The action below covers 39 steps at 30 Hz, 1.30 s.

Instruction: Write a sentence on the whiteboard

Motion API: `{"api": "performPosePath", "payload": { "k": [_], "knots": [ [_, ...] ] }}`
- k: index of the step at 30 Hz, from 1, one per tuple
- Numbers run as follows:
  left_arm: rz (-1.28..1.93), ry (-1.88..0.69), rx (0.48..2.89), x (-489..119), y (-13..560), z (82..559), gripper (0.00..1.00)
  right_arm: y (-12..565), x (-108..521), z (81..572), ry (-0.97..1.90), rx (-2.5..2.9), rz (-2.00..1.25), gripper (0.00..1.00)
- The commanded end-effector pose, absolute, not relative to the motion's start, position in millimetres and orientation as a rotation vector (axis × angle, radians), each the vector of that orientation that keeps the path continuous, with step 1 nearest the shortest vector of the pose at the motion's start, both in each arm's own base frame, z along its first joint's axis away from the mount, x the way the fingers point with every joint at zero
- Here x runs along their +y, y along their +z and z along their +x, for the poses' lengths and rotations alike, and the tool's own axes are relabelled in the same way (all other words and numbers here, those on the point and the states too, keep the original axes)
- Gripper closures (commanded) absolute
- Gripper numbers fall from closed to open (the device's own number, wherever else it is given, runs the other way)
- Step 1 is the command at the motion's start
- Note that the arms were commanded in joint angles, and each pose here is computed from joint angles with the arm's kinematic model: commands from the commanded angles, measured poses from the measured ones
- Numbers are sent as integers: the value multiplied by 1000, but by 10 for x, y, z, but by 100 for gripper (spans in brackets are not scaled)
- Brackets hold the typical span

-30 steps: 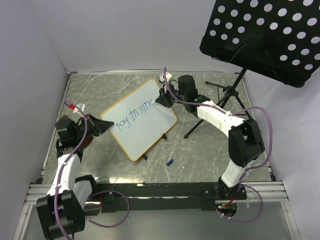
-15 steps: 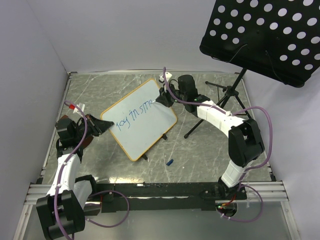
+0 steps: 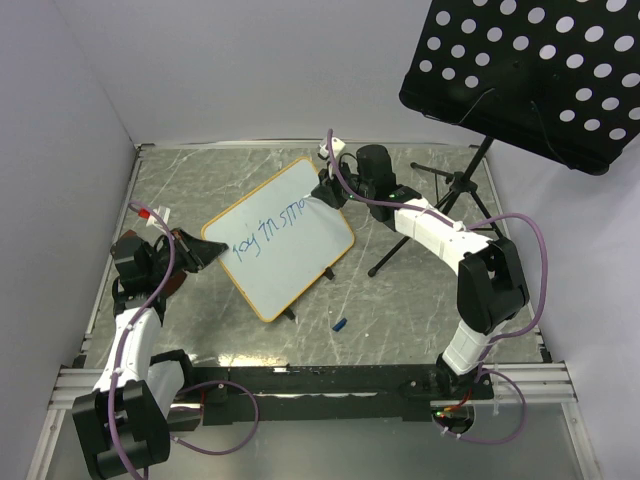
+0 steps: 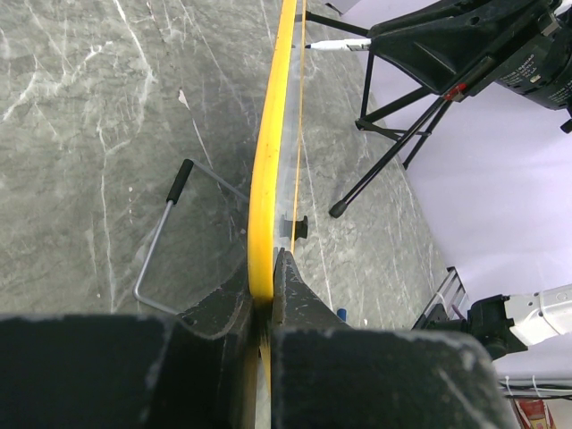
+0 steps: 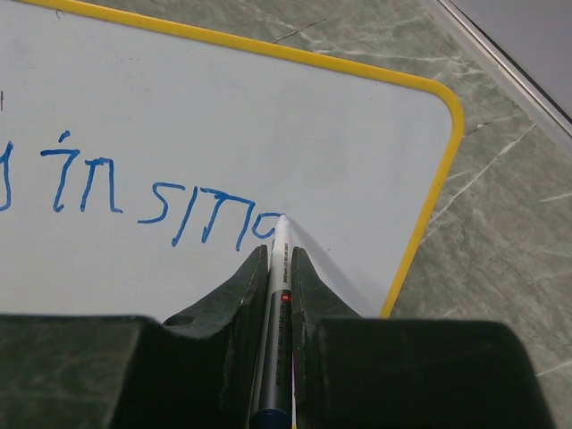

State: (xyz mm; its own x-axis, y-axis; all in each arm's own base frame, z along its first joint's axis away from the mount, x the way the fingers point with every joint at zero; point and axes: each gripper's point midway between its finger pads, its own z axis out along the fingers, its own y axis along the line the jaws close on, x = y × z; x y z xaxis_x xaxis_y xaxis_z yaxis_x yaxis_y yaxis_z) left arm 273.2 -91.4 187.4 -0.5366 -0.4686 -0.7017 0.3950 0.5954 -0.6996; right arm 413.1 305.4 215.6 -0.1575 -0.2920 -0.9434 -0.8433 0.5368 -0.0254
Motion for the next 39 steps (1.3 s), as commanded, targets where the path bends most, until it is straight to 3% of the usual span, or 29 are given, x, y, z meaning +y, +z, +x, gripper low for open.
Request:
{"api": "performPosePath", "payload": {
  "k": [1, 39],
  "knots": [
    [97, -1028, 1795, -942, 1938, 2744, 99, 2197, 3079, 4201, 645, 1693, -968, 100],
    [105, -1029, 1788, -945, 1956, 2738, 99, 1918, 2937, 4098, 618, 1769, -999, 100]
  ]
}}
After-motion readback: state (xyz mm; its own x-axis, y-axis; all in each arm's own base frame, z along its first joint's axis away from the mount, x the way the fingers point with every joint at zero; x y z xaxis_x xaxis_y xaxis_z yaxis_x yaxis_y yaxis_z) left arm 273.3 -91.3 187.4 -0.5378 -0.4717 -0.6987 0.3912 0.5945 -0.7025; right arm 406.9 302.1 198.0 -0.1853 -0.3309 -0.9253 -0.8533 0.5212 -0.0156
